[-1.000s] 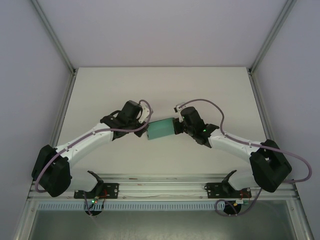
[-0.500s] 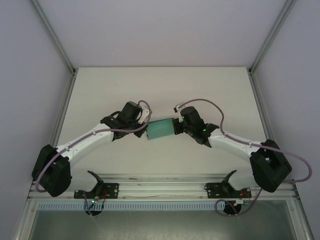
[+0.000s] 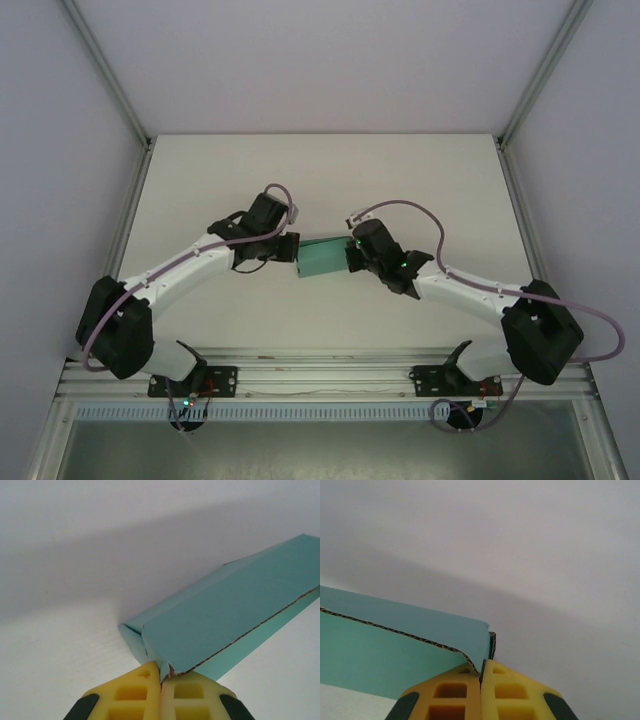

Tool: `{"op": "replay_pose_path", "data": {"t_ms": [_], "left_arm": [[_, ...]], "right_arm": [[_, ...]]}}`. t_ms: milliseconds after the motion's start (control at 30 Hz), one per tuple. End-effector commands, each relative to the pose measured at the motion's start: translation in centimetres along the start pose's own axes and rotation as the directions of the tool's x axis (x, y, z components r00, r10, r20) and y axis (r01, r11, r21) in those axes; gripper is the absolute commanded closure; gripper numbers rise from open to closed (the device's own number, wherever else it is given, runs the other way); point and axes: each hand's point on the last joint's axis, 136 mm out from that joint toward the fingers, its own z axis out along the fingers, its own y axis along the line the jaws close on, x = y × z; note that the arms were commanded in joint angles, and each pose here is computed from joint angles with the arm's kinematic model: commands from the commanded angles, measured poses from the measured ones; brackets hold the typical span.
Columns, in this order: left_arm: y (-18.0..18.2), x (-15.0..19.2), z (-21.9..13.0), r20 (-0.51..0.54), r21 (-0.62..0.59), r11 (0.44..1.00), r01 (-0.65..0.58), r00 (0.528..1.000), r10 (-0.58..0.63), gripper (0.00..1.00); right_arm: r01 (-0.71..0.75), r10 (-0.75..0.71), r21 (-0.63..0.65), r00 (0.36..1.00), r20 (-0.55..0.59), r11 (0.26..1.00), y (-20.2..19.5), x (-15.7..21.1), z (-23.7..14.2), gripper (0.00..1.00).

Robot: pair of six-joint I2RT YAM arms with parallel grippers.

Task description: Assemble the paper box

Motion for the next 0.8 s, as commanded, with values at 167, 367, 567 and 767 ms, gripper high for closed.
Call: {"op": "replay_pose_path", "data": {"t_ms": [167,367,567,767], "left_arm": [[-2.7,1.3,-0.1,-0.174,0.078,0.992,0.098,0.981,-0.083,1.00],[-2.1,1.0,0.5,-0.185,0.057,0.990,0.129,0.976,-0.117,1.00],[1.0,2.2,1.7,-0.181,-0.091,0.992,0.084,0.978,-0.099,1.00],[1.6,3.4,2.9,-0.160,-0.177,0.984,-0.007,0.987,-0.022,1.00]], "right_arm": [[0.033,-0.035,-0.012,0.986,-0.163,0.999,0.3,5.0,-0.4,1.00],[0.029,-0.030,-0.010,0.986,-0.165,1.000,0.2,5.2,-0.4,1.00],[0.023,-0.025,-0.013,0.990,-0.142,1.000,0.3,4.9,-0.5,1.00],[0.009,-0.011,-0.016,0.993,-0.116,1.000,0.3,4.9,-0.3,1.00]]}}
